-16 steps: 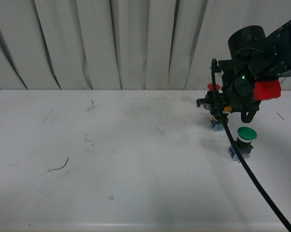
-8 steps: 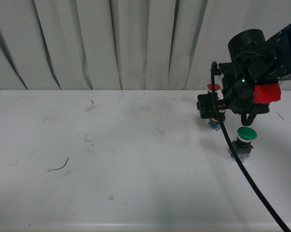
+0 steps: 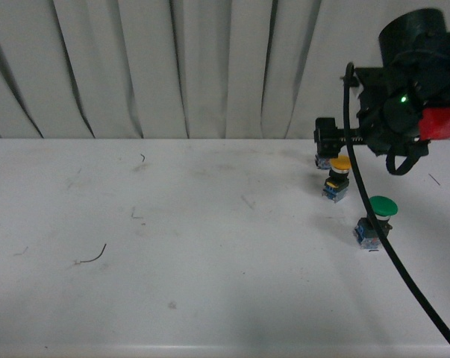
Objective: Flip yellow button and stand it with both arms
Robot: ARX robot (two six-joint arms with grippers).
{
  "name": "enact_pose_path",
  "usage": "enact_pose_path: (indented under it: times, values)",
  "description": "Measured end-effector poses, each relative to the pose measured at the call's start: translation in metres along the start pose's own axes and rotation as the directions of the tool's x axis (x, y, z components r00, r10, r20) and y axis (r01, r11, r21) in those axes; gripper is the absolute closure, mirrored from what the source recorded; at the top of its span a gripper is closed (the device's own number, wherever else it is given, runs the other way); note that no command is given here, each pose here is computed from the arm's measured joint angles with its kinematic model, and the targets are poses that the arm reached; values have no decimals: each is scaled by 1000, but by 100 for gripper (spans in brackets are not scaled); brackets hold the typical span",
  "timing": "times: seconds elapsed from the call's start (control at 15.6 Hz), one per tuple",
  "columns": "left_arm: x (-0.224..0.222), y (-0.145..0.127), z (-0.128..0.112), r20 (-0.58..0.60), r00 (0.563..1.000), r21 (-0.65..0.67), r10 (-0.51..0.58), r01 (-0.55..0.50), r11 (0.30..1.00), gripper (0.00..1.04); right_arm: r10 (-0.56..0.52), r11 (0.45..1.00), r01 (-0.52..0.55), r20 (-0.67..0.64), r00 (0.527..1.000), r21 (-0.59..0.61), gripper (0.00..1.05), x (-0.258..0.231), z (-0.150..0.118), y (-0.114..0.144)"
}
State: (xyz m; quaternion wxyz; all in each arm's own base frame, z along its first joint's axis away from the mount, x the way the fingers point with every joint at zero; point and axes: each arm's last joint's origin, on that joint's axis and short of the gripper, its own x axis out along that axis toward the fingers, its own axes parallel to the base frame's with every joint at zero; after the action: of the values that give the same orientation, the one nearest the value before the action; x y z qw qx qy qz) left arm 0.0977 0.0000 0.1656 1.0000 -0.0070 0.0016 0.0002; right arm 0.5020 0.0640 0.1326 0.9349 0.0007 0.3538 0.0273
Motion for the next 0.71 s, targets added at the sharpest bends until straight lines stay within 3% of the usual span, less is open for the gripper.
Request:
enact_pose_path:
  times: [0.19, 0.32, 0.45, 0.51, 0.64, 0.71]
  values:
    - [0, 0, 0, 0, 1000, 0, 0, 0, 1000, 7, 48, 998, -54, 187, 981, 30, 6, -65, 11, -17]
    - [0, 0, 0, 0, 1000, 0, 0, 0, 1000, 7, 74, 994, -101, 375, 924, 52, 6, -134, 6, -35]
    - [0, 0, 0, 0, 1000, 0, 0, 0, 1000, 7, -35, 999, 3, 632, 774, 51, 24, -208, -22, -42]
    - [0, 0, 0, 0, 1000, 0, 0, 0, 1000, 7, -40, 999, 22, 677, 735, 34, 37, -247, -53, -48]
    - [0, 0, 0, 0, 1000, 0, 0, 0, 1000, 7, -54, 999, 43, 693, 719, 33, 61, -280, -111, -48]
    - [0, 0, 0, 0, 1000, 0, -1, 1, 1000, 7, -54, 998, 47, 668, 742, 28, 73, -278, -131, -48]
